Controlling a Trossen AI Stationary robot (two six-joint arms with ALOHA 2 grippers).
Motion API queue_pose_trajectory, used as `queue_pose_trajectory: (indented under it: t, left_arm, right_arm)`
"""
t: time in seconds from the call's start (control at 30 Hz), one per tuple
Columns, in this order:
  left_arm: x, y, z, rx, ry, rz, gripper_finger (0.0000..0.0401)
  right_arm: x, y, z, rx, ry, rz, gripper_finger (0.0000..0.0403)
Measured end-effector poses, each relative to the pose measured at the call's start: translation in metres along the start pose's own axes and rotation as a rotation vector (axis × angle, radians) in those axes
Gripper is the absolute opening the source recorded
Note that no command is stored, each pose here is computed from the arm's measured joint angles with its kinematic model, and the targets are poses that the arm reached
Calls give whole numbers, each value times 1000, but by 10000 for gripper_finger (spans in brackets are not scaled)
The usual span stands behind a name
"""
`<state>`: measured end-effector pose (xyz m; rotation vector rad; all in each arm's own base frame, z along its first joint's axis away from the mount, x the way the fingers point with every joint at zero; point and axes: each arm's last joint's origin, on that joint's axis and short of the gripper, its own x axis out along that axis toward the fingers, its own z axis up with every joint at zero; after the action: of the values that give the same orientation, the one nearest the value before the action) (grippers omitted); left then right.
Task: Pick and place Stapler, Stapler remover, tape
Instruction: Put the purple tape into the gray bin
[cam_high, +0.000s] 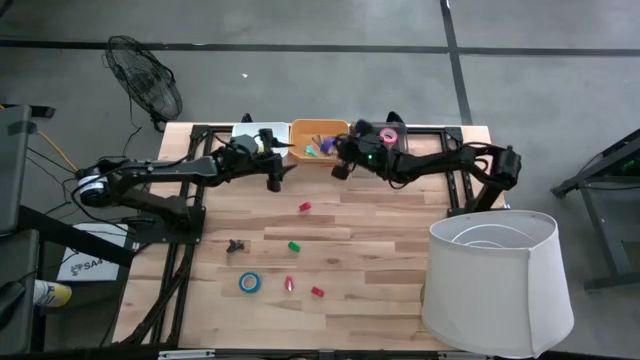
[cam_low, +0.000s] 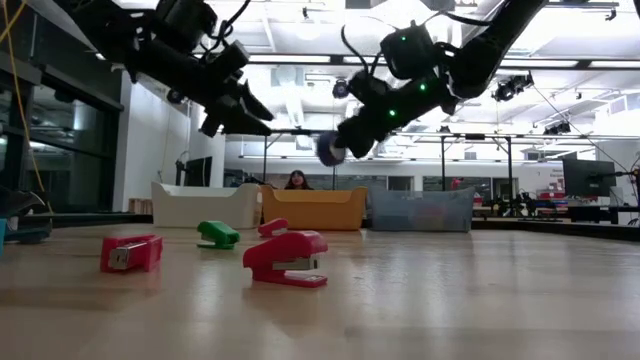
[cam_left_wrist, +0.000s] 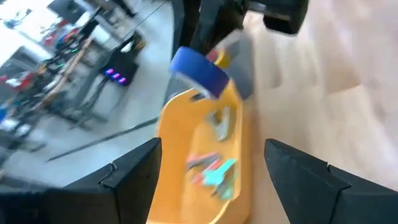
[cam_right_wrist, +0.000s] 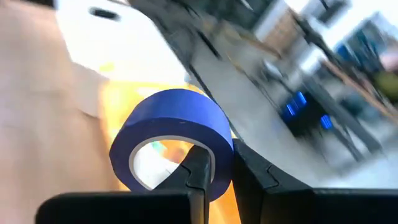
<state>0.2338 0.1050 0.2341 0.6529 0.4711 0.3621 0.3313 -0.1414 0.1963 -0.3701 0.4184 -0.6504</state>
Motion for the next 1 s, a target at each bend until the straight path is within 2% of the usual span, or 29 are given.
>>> queue_pose_trajectory:
  t: [0.2, 0.37, 0.57, 1.0]
  left_arm:
    - [-14, 5, -2, 33, 122, 76, 280]
    - [-19, 5, -5, 46, 183, 82, 280]
    - [-20, 2, -9, 49, 234, 59, 280]
    - [-22, -3, -15, 43, 302, 3, 280]
  right_arm:
    - [8, -37, -26, 139, 184, -174, 33]
    - [11, -60, -44, 257, 270, -247, 33]
    - [11, -70, -57, 336, 414, -239, 33]
    - [9, -91, -25, 350, 677, -112, 33]
